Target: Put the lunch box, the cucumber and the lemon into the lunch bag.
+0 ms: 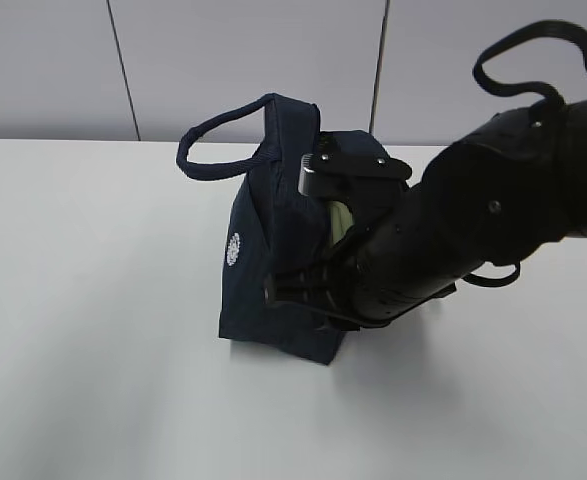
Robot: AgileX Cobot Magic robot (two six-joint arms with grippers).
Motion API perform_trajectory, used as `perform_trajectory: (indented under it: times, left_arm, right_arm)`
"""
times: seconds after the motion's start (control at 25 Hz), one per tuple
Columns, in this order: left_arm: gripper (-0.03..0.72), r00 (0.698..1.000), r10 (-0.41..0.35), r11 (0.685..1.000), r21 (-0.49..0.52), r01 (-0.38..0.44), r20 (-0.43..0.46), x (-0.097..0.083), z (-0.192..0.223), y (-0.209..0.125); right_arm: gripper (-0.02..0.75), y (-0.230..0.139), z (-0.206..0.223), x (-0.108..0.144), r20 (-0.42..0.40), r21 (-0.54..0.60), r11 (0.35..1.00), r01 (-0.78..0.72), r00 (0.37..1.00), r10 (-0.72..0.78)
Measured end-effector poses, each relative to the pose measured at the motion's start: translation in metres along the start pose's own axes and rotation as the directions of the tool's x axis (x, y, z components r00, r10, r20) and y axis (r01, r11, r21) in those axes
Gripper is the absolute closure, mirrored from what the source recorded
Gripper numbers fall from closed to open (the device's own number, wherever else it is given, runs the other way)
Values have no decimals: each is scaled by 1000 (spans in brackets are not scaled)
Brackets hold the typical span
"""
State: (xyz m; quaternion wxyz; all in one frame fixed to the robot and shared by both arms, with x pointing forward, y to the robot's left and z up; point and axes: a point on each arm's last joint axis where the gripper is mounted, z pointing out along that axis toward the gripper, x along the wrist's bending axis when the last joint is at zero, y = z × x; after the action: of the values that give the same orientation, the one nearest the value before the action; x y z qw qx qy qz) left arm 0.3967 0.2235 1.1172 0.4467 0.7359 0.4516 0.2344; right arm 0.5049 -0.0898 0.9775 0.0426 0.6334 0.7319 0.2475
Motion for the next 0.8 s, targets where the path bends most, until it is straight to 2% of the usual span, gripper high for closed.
perform_trajectory:
  times: [0.8]
  left_arm:
    - [630,1000,0,1000,4,0,0,0,1,0]
  right_arm:
    - [738,47,-45,16,111,-25,992,126,986,-122]
